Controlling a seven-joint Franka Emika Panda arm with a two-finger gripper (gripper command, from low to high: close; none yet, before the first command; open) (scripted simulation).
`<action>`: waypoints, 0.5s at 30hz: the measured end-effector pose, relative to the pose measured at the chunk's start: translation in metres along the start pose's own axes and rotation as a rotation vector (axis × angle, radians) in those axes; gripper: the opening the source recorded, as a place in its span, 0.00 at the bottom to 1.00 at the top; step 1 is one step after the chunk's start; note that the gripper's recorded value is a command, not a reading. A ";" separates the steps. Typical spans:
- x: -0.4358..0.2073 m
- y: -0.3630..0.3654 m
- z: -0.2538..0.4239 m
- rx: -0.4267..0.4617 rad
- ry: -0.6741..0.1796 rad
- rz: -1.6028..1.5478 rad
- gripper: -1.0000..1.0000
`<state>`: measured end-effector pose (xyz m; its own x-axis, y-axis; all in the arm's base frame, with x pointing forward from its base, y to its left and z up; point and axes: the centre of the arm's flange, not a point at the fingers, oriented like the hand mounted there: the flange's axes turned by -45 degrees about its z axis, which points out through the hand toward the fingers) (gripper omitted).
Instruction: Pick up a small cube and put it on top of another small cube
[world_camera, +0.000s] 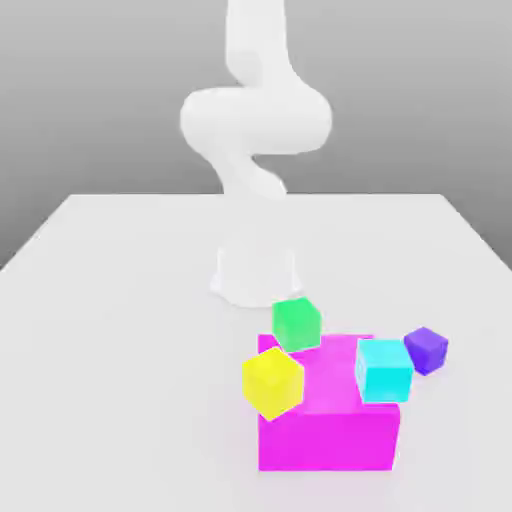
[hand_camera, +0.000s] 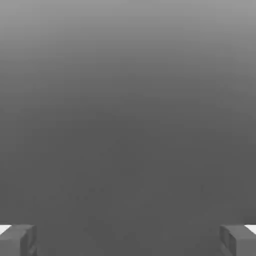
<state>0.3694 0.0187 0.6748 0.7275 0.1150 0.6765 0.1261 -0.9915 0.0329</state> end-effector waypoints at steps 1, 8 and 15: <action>-0.003 -0.009 0.018 0.028 -0.022 -0.056 0.50; -0.045 -0.082 0.125 0.205 -0.152 -0.436 0.50; -0.120 -0.165 0.203 0.375 -0.253 -0.833 0.50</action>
<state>0.3980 0.1805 0.4389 0.4248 0.8303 0.3608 0.8473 -0.5050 0.1645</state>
